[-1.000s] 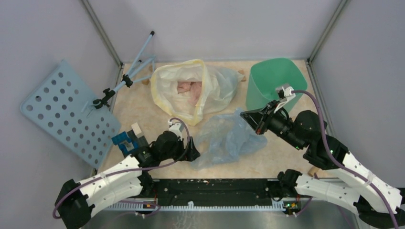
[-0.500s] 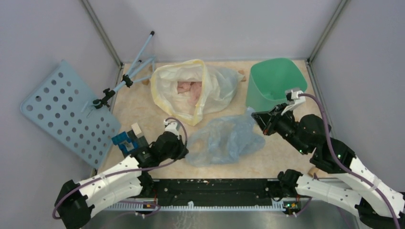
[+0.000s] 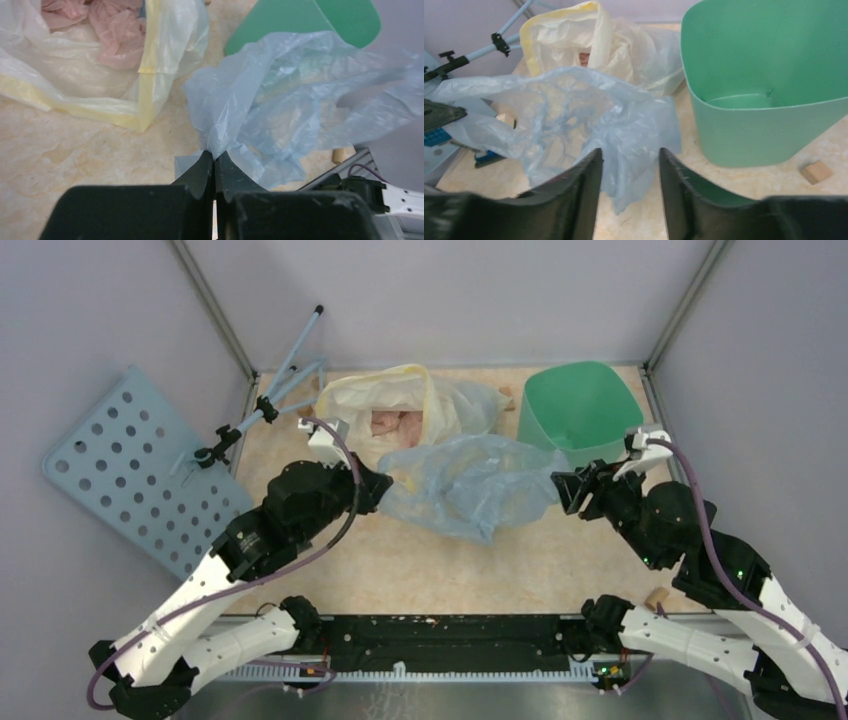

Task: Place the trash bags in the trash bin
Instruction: Unfold the trash bag at the center of the board.

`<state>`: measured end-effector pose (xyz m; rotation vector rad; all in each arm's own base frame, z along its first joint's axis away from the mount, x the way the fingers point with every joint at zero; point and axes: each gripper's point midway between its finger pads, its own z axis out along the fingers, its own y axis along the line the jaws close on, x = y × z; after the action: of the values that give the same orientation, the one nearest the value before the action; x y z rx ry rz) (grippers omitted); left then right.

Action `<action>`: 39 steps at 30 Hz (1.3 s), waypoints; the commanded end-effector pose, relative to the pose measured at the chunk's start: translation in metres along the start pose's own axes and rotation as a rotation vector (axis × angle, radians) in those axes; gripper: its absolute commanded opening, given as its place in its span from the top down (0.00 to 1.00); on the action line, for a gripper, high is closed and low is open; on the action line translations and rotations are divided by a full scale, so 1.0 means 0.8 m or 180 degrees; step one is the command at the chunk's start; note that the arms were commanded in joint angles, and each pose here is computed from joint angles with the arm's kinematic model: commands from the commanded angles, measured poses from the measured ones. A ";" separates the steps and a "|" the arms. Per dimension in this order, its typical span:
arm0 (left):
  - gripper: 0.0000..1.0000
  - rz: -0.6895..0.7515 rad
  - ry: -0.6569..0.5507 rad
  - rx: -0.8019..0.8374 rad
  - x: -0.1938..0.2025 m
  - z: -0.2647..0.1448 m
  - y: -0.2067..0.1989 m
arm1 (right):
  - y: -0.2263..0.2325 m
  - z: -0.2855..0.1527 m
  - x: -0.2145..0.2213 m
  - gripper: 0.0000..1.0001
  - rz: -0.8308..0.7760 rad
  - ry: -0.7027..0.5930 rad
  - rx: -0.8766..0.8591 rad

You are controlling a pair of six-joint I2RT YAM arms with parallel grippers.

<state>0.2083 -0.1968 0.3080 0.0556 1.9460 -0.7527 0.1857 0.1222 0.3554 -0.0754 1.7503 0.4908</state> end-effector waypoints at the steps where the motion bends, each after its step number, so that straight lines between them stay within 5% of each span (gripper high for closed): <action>1: 1.00 0.0083 0.0195 0.0317 0.008 -0.001 -0.025 | 0.014 -0.013 0.000 0.46 -0.0241 0.0049 -0.0345; 8: 1.00 0.0053 0.0250 0.0396 0.012 0.010 -0.034 | 0.044 -0.013 0.023 0.34 -0.0519 0.0300 -0.0807; 13: 1.00 0.0017 0.0212 0.0456 0.006 0.012 -0.041 | 0.099 0.020 0.102 0.72 -0.0889 0.0991 -0.1411; 15: 1.00 -0.0004 0.0200 0.0488 0.003 0.011 -0.045 | 0.107 0.041 0.126 0.92 -0.0936 0.0980 -0.1453; 17: 1.00 -0.0030 0.0203 0.0529 0.003 0.010 -0.049 | 0.110 0.059 0.140 1.00 -0.0958 0.0852 -0.1436; 27: 1.00 -0.0075 0.0216 0.0614 0.003 0.012 -0.056 | 0.162 0.094 0.165 1.00 -0.1607 -0.0042 -0.1755; 39: 1.00 -0.0163 0.0197 0.0912 -0.010 0.006 -0.084 | 0.151 0.128 0.201 1.00 -0.2212 -0.0554 -0.1624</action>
<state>0.1957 -0.2401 0.3100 0.1862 1.9882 -0.9626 0.1929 0.2918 0.1812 -1.0171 1.4554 0.4149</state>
